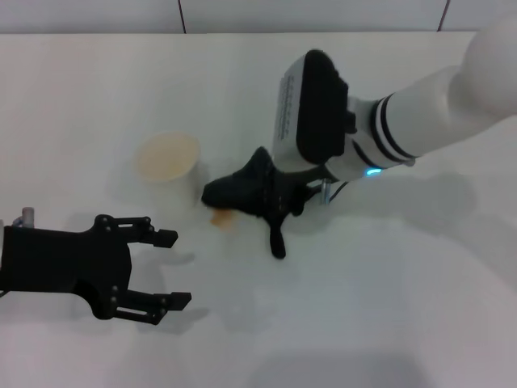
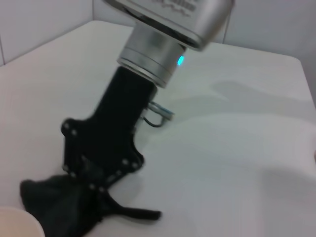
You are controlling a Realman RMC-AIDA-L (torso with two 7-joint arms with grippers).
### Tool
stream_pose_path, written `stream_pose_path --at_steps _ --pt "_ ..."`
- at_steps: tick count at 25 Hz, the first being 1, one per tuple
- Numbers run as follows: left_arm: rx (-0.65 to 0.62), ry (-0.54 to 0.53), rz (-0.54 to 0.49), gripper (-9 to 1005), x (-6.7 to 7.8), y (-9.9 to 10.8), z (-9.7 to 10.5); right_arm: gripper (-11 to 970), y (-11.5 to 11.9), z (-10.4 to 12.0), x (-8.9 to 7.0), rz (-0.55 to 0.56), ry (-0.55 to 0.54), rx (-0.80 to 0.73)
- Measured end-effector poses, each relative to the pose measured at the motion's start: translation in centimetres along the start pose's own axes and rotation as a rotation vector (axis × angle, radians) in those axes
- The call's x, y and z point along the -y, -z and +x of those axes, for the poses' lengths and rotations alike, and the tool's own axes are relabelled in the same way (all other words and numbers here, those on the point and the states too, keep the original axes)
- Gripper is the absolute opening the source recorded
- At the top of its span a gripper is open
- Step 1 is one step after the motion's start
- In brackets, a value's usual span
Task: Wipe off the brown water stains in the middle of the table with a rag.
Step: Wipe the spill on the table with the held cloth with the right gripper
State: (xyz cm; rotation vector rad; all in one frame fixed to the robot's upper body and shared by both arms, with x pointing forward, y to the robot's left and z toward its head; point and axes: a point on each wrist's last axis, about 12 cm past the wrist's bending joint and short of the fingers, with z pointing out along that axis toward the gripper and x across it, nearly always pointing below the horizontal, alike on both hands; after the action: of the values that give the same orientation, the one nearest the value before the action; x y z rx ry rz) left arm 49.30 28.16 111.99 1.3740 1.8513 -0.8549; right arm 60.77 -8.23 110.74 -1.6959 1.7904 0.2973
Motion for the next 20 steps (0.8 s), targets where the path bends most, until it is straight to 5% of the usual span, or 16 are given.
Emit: stream_pose_path --at_steps 14,20 --pt "0.0 -0.008 -0.005 862 -0.2 0.0 -0.2 91 -0.5 -2.1 -3.3 -0.158 0.136 -0.017" --pt "0.005 -0.01 -0.003 862 -0.2 -0.1 -0.3 90 -0.6 -1.7 -2.4 -0.1 0.112 -0.01"
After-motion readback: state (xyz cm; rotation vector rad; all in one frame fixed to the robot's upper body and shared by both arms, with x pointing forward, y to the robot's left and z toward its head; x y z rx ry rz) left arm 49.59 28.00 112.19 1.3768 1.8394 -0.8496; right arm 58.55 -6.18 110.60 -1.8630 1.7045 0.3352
